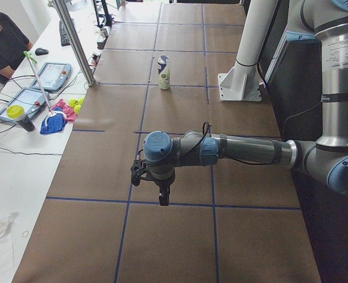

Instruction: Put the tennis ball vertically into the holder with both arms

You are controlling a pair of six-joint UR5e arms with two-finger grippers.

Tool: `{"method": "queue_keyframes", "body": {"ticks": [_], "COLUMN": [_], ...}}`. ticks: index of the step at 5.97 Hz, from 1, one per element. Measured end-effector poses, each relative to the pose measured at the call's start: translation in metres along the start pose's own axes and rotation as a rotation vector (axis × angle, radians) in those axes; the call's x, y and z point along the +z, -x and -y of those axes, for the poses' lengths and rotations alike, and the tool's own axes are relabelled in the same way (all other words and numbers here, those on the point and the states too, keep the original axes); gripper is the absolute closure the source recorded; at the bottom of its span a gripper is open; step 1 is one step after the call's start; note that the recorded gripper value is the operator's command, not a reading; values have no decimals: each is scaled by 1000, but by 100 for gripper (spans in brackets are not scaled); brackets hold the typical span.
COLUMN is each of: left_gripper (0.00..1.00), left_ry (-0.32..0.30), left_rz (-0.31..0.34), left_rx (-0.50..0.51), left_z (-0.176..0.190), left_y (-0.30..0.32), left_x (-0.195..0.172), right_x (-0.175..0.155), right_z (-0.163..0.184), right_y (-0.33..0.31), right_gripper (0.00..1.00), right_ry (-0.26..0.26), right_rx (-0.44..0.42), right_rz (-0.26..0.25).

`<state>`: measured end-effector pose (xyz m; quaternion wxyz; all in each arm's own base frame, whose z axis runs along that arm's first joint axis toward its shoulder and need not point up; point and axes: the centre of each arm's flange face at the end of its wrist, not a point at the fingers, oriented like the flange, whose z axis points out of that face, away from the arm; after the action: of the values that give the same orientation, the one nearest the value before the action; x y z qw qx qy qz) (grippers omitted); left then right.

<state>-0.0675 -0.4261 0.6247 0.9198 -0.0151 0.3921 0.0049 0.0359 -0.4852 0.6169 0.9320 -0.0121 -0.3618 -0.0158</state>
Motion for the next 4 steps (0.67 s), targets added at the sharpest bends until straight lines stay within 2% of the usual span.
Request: {"method": "queue_keyframes", "body": {"ticks": [4], "left_gripper": [0], "left_ry": [7], "left_rz": [-1], "left_rx": [4], "left_z": [0], "left_y": [-2], "left_x": [3], "right_x": [1], "right_z": [-4], "right_y": [-4], "right_gripper": [0], "right_ry": [1], "right_rx": [10], "right_rz": [3]}}
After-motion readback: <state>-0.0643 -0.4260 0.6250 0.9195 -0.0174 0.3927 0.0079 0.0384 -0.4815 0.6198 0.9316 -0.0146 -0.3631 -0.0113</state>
